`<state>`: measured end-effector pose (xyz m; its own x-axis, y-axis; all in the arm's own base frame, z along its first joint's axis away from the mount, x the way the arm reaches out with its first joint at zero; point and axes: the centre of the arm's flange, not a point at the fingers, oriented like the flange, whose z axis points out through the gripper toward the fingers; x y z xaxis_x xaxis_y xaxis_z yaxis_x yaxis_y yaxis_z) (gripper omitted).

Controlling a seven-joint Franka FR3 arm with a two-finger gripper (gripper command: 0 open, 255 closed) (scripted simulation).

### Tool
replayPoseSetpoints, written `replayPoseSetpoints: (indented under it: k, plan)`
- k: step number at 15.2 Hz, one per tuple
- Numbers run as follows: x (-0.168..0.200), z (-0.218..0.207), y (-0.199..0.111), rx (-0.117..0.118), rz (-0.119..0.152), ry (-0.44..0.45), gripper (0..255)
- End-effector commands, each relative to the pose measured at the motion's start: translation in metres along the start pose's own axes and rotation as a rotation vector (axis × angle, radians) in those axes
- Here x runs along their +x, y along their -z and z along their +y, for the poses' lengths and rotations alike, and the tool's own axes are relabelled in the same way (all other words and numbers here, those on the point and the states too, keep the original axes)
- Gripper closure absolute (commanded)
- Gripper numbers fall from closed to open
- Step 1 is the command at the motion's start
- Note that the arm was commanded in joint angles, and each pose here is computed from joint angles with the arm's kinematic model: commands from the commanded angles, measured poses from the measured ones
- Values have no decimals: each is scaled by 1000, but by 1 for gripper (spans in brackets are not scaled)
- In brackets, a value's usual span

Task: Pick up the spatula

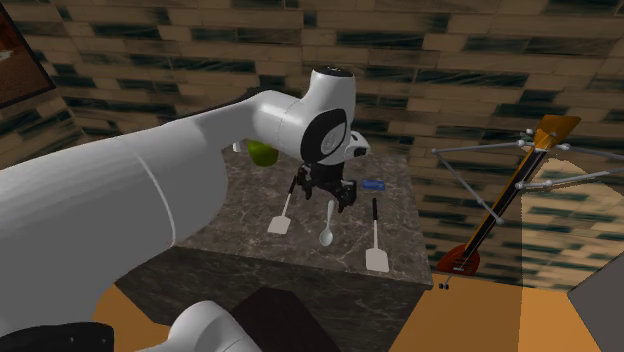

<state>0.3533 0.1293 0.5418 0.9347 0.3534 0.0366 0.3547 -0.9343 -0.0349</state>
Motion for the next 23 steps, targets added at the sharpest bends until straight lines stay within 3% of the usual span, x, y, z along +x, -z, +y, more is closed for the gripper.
replayPoseSetpoints:
  k: [1, 17, 23]
  plan:
    - [11, -18, -14, -2, 4, 36, 0]
    - [86, -184, -120, -18, 24, 316, 0]
    - [85, -183, -147, -18, 24, 316, 0]
